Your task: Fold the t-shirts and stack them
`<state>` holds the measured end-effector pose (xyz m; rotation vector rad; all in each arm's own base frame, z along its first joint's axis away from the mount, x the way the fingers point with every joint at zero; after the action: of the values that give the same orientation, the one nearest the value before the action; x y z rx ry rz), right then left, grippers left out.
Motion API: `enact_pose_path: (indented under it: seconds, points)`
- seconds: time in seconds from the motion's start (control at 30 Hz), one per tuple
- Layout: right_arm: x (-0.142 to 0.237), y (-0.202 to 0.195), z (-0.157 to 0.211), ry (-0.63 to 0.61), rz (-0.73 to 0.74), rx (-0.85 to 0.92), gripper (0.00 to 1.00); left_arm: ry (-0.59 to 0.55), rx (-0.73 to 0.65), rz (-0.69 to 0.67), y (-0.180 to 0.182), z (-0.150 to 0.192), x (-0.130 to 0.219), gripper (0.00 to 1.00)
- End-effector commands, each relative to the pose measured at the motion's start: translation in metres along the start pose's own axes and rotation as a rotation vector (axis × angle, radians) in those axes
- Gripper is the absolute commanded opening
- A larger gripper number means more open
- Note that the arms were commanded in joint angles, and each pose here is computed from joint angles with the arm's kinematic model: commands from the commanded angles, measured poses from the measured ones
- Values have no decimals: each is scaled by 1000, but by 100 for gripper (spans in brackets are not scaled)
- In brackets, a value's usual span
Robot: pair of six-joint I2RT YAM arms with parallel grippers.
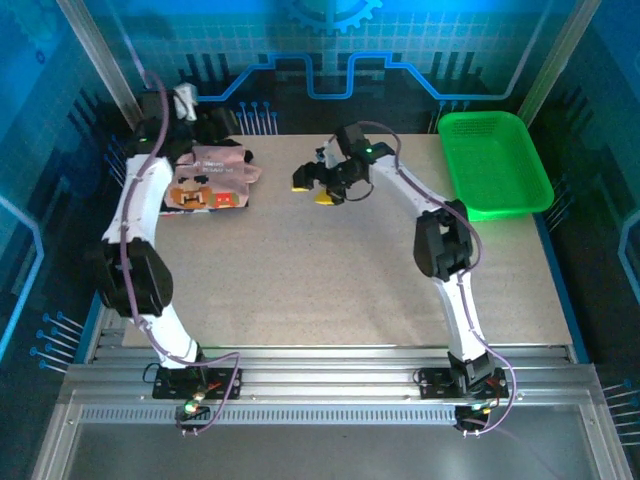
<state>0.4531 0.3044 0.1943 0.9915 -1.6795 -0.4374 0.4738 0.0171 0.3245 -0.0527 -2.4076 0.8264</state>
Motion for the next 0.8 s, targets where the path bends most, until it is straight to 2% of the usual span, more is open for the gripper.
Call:
enact_pose_path:
  seconds: [0.0, 0.17, 0.33, 0.43, 0.77]
  points:
    - [-28, -3, -13, 3, -8, -68, 88, 105, 18, -41, 10, 29, -24, 97]
    - [-26, 1, -22, -42, 3, -39, 90, 151, -34, -19, -7, 54, -37, 98]
    - [-16, -16, -20, -41, 15, -69, 91, 215, -28, -235, 17, 61, -65, 94]
    - [-21, -29, -21, -38, -20, -89, 91, 238, -56, -313, 20, 65, -78, 93]
    - [-19, -47, -26, -24, -85, -109, 91, 231, -198, -645, 33, 72, -124, 91]
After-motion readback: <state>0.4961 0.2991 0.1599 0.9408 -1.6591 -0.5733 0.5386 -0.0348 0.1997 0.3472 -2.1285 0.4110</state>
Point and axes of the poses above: each hand's point on the last joint's axis, 136 mm out from that joint toward the fingers, its own x axis back along the fingers, its own y axis along the line the jaws close on, z = x × y, the point moved 7 cm from there along x, back along the fingers, and after that the axes turned 14 degrees about x, right-handed, at the moved point
